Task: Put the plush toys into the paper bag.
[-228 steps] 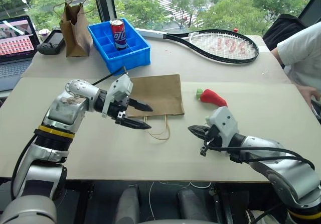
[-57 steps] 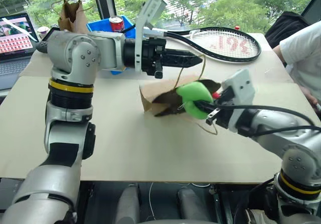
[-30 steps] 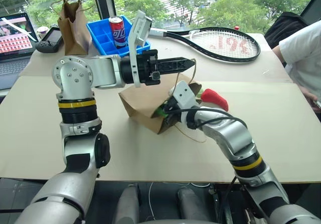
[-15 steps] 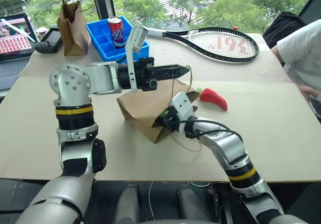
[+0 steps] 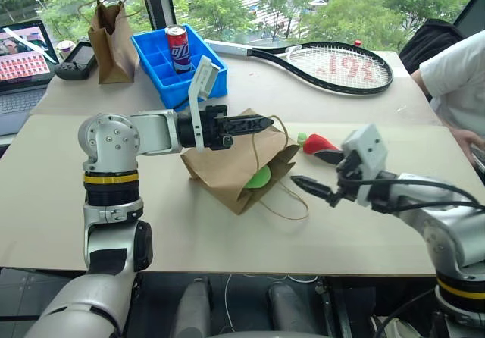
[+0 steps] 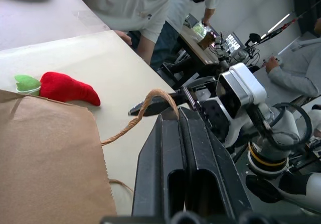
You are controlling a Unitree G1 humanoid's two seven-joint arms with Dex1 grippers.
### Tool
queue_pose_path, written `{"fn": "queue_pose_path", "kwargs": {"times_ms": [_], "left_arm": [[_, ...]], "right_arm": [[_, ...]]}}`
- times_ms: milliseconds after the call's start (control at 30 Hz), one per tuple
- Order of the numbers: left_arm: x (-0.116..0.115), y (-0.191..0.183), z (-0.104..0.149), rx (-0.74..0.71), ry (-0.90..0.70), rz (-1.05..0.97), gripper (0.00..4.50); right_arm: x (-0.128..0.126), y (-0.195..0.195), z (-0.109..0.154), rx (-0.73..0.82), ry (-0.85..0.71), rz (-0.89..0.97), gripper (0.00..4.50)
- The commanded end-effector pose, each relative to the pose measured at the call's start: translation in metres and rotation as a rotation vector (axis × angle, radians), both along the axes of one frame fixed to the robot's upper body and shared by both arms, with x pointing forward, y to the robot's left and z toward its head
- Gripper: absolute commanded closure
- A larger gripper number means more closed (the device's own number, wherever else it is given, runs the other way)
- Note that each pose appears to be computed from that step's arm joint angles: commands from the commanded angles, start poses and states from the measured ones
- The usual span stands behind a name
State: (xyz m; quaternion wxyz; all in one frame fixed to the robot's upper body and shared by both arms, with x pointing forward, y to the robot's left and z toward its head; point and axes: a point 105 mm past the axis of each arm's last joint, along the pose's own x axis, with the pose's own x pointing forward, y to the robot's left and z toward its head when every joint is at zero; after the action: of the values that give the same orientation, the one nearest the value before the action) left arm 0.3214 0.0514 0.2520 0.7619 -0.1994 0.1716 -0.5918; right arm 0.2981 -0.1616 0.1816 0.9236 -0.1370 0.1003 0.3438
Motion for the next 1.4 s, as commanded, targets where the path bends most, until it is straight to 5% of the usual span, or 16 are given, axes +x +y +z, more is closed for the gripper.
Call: {"fn": "queue_pose_path", "kwargs": {"times_ms": [33, 400, 567, 733, 867, 1133, 1400], "left_arm": [[-0.005, 0.001, 0.013, -0.018, -0.068, -0.003, 4.50], [-0.008, 0.004, 0.016, -0.009, -0.092, 0.015, 4.50], [-0.008, 0.006, 0.017, -0.006, -0.102, 0.031, 4.50], [-0.005, 0.005, 0.025, -0.018, -0.115, 0.039, 4.50], [-0.003, 0.000, 0.033, -0.039, -0.125, 0.030, 4.50], [-0.004, -0.007, 0.042, -0.052, -0.147, -0.008, 4.50], [-0.010, -0.012, 0.045, -0.066, -0.158, -0.040, 4.50]], "right_arm": [[0.034, -0.042, 0.009, -0.088, -0.116, -0.213, 0.04], [0.119, -0.066, -0.053, -0.112, -0.050, -0.362, 0.04], [0.118, -0.070, -0.070, -0.087, -0.012, -0.351, 1.41], [0.101, -0.077, -0.046, -0.072, -0.072, -0.315, 3.13], [0.063, -0.080, -0.011, -0.118, -0.117, -0.264, 4.43], [-0.004, -0.024, -0.003, -0.181, 0.044, -0.014, 4.48], [0.016, 0.024, -0.020, -0.167, 0.066, 0.035, 4.48]]}}
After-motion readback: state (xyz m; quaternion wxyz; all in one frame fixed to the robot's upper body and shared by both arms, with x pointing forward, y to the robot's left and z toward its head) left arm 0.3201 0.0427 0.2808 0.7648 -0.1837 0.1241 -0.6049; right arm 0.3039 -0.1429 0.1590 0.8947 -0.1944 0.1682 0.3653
